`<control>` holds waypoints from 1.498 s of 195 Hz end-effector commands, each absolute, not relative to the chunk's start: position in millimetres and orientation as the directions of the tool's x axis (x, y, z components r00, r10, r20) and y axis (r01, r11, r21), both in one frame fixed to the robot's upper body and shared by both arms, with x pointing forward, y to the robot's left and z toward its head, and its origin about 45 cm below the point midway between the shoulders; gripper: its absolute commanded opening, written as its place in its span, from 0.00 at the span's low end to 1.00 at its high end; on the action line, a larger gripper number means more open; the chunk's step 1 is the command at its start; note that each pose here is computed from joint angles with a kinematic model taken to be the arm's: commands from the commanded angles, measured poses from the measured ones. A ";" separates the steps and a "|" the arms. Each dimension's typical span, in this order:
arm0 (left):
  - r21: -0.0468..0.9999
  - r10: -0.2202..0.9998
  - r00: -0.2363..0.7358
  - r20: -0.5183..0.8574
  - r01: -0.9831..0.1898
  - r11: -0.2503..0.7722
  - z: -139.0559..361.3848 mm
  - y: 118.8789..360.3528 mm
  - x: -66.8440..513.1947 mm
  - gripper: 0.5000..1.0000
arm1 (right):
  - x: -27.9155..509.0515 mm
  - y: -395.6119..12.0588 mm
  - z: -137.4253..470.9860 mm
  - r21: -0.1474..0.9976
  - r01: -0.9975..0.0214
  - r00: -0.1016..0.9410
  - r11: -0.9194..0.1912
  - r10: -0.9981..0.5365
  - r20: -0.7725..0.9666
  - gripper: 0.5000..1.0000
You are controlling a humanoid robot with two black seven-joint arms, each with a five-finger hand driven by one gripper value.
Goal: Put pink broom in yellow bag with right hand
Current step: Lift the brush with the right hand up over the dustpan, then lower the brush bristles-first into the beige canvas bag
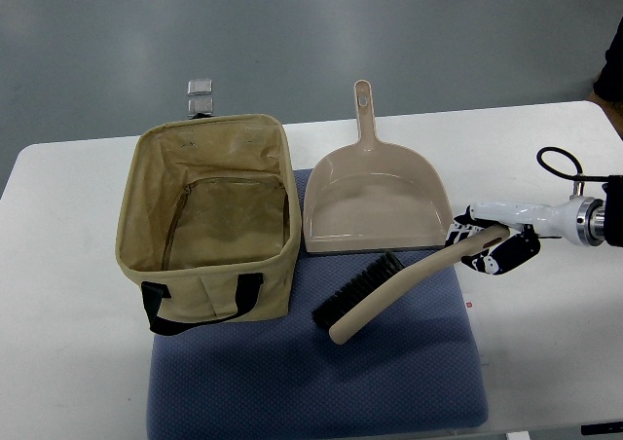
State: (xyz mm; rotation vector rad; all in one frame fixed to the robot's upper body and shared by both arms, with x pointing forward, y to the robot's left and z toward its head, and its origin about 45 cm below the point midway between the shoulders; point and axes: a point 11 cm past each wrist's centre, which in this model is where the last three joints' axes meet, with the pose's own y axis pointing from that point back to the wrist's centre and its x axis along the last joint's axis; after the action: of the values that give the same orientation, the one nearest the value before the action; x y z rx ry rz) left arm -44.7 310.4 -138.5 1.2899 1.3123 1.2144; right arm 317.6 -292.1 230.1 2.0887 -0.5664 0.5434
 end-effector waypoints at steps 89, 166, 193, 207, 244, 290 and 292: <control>0.994 0.999 -0.044 0.030 0.109 -0.025 -138.5 309.6 -43.9 1.00 | 356.4 -314.3 385.7 0.417 -0.710 0.669 -0.567 -0.361 0.650 0.00; 0.993 0.998 -0.045 0.032 0.112 -0.026 -138.5 310.1 -44.1 1.00 | 416.9 -236.0 415.3 0.349 -0.694 0.642 -0.630 -0.321 0.696 0.00; 0.993 0.998 -0.048 0.032 0.112 -0.026 -138.5 310.1 -44.0 1.00 | 438.3 -187.3 401.6 0.399 -0.649 0.669 -0.648 -0.236 0.705 0.00; 0.993 0.998 -0.048 0.033 0.112 -0.028 -138.4 310.6 -44.0 1.00 | 449.2 -170.9 388.8 0.434 -0.641 0.673 -0.633 -0.192 0.714 0.00; 0.993 0.998 -0.048 0.032 0.112 -0.026 -138.5 310.1 -44.0 1.00 | 466.9 -123.8 364.6 0.480 -0.623 0.661 -0.618 -0.088 0.745 0.00; 0.993 0.998 -0.048 0.032 0.112 -0.026 -138.5 310.1 -44.0 1.00 | 475.0 -94.6 336.2 0.533 -0.616 0.641 -0.580 0.025 0.767 0.00; 0.993 0.998 -0.048 0.032 0.112 -0.026 -138.5 310.1 -44.0 1.00 | 475.1 -93.3 335.9 0.533 -0.616 0.639 -0.580 0.028 0.769 0.00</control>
State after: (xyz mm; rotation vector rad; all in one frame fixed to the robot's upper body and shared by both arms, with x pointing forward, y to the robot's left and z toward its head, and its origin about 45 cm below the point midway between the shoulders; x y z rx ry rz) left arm -44.1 310.1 -138.5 1.2889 1.3151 1.2129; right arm 473.6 -104.5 346.0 2.0390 -0.4902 0.9459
